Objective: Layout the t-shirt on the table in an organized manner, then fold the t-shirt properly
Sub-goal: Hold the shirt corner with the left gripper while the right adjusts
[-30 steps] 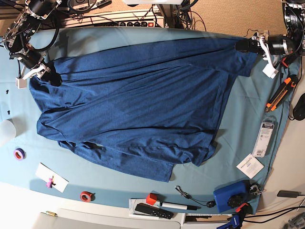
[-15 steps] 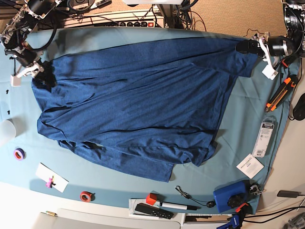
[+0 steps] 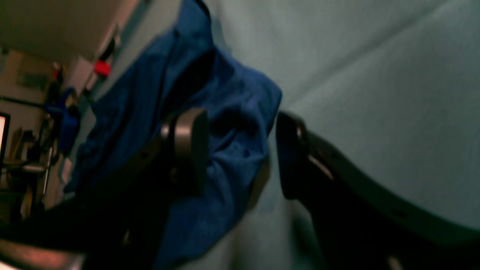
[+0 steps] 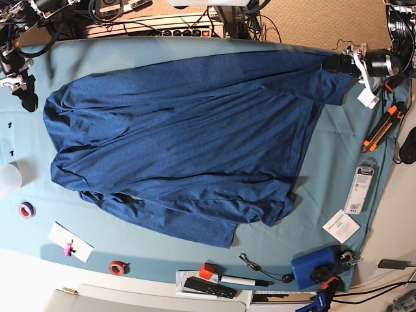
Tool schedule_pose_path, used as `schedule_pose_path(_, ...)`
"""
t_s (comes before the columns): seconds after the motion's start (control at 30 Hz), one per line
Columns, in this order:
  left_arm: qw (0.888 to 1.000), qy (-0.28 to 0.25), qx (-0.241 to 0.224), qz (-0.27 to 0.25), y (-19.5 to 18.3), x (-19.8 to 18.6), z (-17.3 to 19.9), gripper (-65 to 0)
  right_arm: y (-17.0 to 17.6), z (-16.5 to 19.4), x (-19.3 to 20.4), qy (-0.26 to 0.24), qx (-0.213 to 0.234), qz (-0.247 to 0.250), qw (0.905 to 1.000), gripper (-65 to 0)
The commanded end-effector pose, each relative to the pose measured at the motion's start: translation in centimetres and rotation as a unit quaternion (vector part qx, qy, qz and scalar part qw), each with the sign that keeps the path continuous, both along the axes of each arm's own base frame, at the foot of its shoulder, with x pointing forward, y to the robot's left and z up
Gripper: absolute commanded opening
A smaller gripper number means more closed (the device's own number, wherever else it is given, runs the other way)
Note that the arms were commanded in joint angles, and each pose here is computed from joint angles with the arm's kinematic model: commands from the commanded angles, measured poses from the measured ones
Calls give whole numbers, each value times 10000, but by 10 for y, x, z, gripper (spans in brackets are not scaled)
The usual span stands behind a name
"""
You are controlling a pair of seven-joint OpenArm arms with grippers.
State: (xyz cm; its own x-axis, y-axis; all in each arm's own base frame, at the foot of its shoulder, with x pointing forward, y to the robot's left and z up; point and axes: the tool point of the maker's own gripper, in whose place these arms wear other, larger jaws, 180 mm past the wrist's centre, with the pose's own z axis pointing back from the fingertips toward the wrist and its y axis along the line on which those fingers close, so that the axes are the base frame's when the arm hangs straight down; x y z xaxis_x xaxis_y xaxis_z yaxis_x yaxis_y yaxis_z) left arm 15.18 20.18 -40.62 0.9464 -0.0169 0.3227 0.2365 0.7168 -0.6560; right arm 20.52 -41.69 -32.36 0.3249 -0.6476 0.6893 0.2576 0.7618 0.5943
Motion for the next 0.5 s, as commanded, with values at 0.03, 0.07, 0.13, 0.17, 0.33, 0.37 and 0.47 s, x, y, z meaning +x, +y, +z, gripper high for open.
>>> schedule_pose_path(0.03,9997,-7,232,-25,11,1,0,-650,-11,21,10,-287,-231,-45,9993,-359)
schedule_pose_path(0.07,9997,-5,235,-29,11,1,0,-650,-11,21,12,-269,-224,-70,9994,-359)
schedule_pose_path(0.13,9997,-9,234,-29,11,1,0,-650,-13,18,16,-165,-200,-146,9996,-359)
schedule_pose_path(0.17,9997,-13,231,-23,11,1,0,-650,-12,16,19,-117,-202,-143,9996,-359)
schedule_pose_path(0.33,9997,-15,229,-23,11,1,0,-650,3,-1,31,243,-305,132,9992,-359)
schedule_pose_path(0.37,9997,-15,229,-23,11,1,0,-650,5,-5,33,314,-327,132,9989,-359)
schedule_pose_path(0.47,9997,-14,231,-25,11,1,0,-650,12,-15,39,512,-362,177,9979,-359)
